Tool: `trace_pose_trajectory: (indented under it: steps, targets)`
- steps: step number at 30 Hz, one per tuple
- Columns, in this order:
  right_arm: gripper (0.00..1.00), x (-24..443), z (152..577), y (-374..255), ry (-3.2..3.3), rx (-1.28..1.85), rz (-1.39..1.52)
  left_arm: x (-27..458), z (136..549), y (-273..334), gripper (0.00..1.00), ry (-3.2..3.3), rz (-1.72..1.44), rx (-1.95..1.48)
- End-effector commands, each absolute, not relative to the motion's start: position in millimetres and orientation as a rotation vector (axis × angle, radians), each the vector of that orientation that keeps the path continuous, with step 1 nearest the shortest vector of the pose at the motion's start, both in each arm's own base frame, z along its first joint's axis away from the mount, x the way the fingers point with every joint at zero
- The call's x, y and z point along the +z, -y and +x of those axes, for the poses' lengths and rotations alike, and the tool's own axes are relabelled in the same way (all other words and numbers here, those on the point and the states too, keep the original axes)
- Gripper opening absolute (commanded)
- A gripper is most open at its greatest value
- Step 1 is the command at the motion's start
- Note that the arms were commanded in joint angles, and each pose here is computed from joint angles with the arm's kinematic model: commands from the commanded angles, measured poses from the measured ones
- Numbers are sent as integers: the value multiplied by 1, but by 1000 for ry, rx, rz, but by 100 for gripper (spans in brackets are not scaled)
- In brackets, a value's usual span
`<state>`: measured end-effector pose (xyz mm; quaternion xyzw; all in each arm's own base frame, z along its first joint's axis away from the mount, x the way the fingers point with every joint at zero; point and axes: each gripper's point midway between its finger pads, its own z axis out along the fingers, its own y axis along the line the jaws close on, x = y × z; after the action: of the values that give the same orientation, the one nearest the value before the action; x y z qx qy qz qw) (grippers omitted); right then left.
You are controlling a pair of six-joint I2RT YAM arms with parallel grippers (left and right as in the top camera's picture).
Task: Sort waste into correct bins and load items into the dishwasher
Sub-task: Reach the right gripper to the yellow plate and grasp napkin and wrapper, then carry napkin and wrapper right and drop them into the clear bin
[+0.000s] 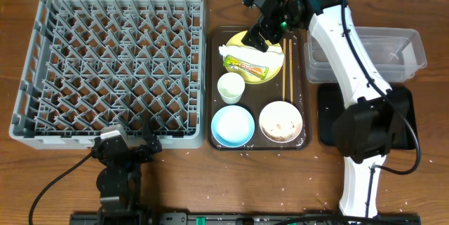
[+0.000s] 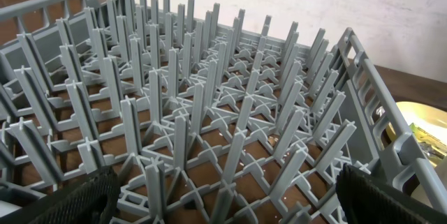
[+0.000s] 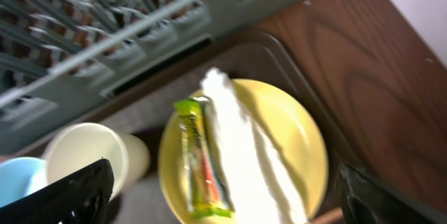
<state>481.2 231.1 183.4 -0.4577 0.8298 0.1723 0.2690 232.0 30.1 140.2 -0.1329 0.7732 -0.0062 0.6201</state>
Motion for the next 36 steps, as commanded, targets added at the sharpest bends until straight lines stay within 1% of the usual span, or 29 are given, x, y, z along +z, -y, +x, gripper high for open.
trace_pose_trajectory:
  steps: [1, 3, 4, 8, 12, 14, 17, 19, 21, 22, 23, 24, 25, 29, 36]
  targets:
    - [96, 140, 489, -224, -2335, 298, -1281, 127, 231, -30, 100, -1816, -316, -17]
    - [95, 120, 489, -225, -2376, 259, -1301, 127, 231, -30, 100, -1816, -316, -17]
    - [93, 98, 487, -229, -2410, 249, -1330, 127, 231, -30, 100, -1816, -316, -17]
    - [89, 47, 486, -233, -2483, 172, -1387, 127, 231, -30, 100, -1816, -316, -17]
    - [88, 22, 487, -231, -2513, 151, -1400, 127, 231, -30, 100, -1816, -316, -17]
    - [86, 11, 489, -228, -2536, 134, -1388, 127, 231, -30, 100, -1816, -316, -17]
    - [74, 0, 486, -226, -2573, 132, -1378, 127, 231, -30, 100, -1816, -316, -17]
    - [58, 0, 485, -228, -2583, 136, -1361, 127, 231, -30, 100, -1816, -316, -17]
    - [44, 0, 484, -227, -2607, 141, -1330, 127, 231, -30, 100, -1816, -316, -17]
    - [38, -1, 481, -226, -2622, 143, -1325, 127, 231, -30, 100, -1816, -316, -17]
    - [34, -2, 480, -226, -2632, 145, -1320, 127, 231, -30, 100, -1816, -316, -17]
    - [28, -3, 478, -226, -2640, 146, -1315, 127, 231, -30, 100, -1816, -316, -17]
    - [19, -3, 478, -225, -2642, 146, -1315, 127, 231, -30, 100, -1816, -316, -17]
    - [1, -3, 478, -224, -2659, 142, -1287, 127, 231, -30, 100, -1816, -316, -17]
    - [1, -2, 483, -226, -2691, 148, -1177, 127, 231, -30, 100, -1816, -316, -17]
